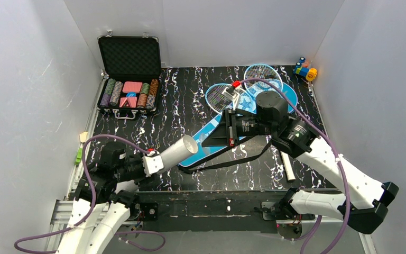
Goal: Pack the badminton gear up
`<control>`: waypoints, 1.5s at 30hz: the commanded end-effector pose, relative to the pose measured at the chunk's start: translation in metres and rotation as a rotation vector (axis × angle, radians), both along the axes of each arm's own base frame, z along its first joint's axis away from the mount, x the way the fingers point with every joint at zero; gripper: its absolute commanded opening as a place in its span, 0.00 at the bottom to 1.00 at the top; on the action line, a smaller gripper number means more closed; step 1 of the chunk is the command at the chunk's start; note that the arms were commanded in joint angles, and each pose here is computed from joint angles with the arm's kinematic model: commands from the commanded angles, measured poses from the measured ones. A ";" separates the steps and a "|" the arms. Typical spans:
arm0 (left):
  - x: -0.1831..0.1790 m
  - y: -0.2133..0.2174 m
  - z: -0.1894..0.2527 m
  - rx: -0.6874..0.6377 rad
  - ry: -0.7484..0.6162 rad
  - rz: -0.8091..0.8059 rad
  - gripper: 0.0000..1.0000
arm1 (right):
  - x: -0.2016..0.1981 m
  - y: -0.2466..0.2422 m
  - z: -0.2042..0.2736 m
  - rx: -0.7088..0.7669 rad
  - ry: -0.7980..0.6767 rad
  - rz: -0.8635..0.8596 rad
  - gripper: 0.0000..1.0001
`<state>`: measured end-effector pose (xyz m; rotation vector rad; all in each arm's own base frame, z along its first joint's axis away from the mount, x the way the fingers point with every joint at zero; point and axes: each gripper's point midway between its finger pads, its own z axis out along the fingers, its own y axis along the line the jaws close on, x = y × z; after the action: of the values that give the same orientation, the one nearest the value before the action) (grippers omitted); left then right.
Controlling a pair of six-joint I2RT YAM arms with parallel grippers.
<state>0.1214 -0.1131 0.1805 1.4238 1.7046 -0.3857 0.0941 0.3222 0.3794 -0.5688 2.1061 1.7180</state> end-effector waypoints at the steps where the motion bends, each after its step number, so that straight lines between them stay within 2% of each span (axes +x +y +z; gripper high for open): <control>1: 0.002 -0.008 0.023 -0.035 -0.091 -0.066 0.21 | -0.001 0.010 0.015 0.076 -0.032 0.035 0.01; 17: -0.003 -0.010 0.027 -0.048 -0.124 -0.097 0.20 | 0.001 0.039 -0.011 0.019 0.002 0.066 0.01; 45: -0.007 -0.017 0.039 -0.087 -0.152 -0.130 0.16 | -0.004 0.044 -0.034 0.014 0.060 0.085 0.01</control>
<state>0.1126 -0.1170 0.1845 1.4807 1.6188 -0.3997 0.0952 0.3675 0.3423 -0.6032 2.1649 1.7922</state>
